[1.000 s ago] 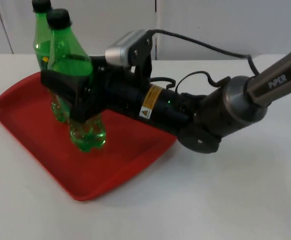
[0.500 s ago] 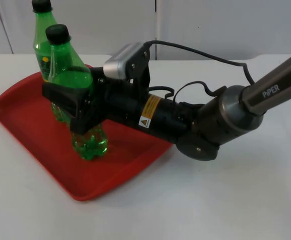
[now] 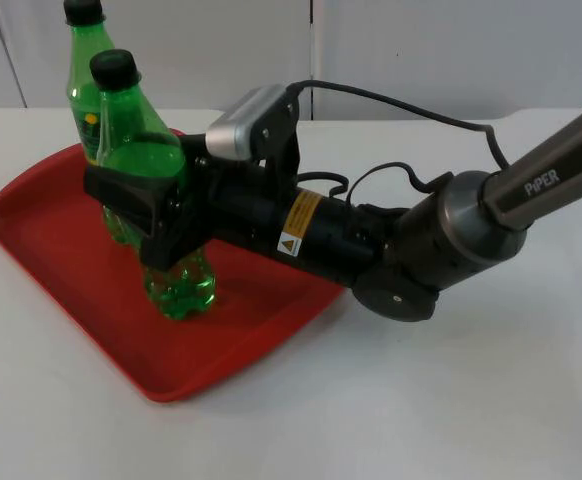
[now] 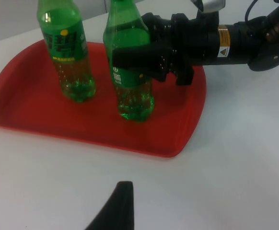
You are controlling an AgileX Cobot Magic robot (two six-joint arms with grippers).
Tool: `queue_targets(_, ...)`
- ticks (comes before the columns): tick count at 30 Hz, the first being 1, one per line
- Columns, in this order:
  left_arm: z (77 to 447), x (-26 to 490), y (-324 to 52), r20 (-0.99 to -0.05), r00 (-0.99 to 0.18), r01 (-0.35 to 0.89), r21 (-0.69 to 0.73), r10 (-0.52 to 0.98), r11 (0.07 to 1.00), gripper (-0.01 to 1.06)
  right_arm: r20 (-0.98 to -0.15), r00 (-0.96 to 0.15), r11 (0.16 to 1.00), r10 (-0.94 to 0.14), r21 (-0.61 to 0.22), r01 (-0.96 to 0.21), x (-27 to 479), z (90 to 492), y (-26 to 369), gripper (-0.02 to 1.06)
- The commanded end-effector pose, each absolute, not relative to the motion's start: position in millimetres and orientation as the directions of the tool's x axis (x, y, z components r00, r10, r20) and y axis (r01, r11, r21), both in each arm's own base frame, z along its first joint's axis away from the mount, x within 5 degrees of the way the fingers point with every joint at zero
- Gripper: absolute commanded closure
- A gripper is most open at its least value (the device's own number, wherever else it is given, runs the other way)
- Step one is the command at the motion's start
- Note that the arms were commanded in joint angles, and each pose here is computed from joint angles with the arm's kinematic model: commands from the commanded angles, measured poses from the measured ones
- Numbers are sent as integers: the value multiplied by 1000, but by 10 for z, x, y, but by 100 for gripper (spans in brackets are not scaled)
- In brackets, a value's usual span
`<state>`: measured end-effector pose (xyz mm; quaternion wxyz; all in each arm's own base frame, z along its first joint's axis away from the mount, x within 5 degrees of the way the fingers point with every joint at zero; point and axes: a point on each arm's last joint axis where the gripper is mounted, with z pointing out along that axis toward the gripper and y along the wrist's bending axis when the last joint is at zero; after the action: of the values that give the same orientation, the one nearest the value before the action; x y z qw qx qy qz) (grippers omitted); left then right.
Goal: Place the bottle upright on the tray.
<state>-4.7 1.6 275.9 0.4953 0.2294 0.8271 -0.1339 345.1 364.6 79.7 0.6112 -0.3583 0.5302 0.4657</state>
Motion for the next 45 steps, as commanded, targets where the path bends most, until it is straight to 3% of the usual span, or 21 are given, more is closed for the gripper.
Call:
queue_targets(1,2746,-46,17,-881,-402,517,7,250,856,0,-978,28,287,208,34,-957,3414,850,3678,49)
queue_targets(5,2746,-46,17,-881,-402,517,7,250,856,0,-978,28,287,208,34,-957,3414,850,3678,42)
queue_targets(15,2746,-46,17,-881,-402,517,7,250,856,0,-978,28,288,208,34,-957,3420,850,3672,42)
queue_targets(18,2746,-46,17,-881,-402,517,7,250,856,0,-978,52,293,201,10,-956,3420,850,3672,36)
queue_targets(22,2746,-46,17,-881,-402,517,7,250,856,0,-978,69,293,195,-9,-956,3417,849,3673,2)
queue_targets(23,2746,-46,17,-881,-402,517,7,250,856,0,-979,75,293,191,-16,-956,3421,848,3668,-1)
queue_targets(28,2746,-46,17,-881,-402,517,7,250,856,0,-977,141,295,159,-89,-951,3461,834,3612,-1)
queue_targets(37,2746,-46,17,-881,-402,517,7,250,856,0,-979,158,308,126,-113,-945,3608,793,3414,-1)
queue_targets(45,2746,-46,17,-881,-402,517,7,250,856,0,-996,67,309,57,-46,-950,3507,610,3174,-1)
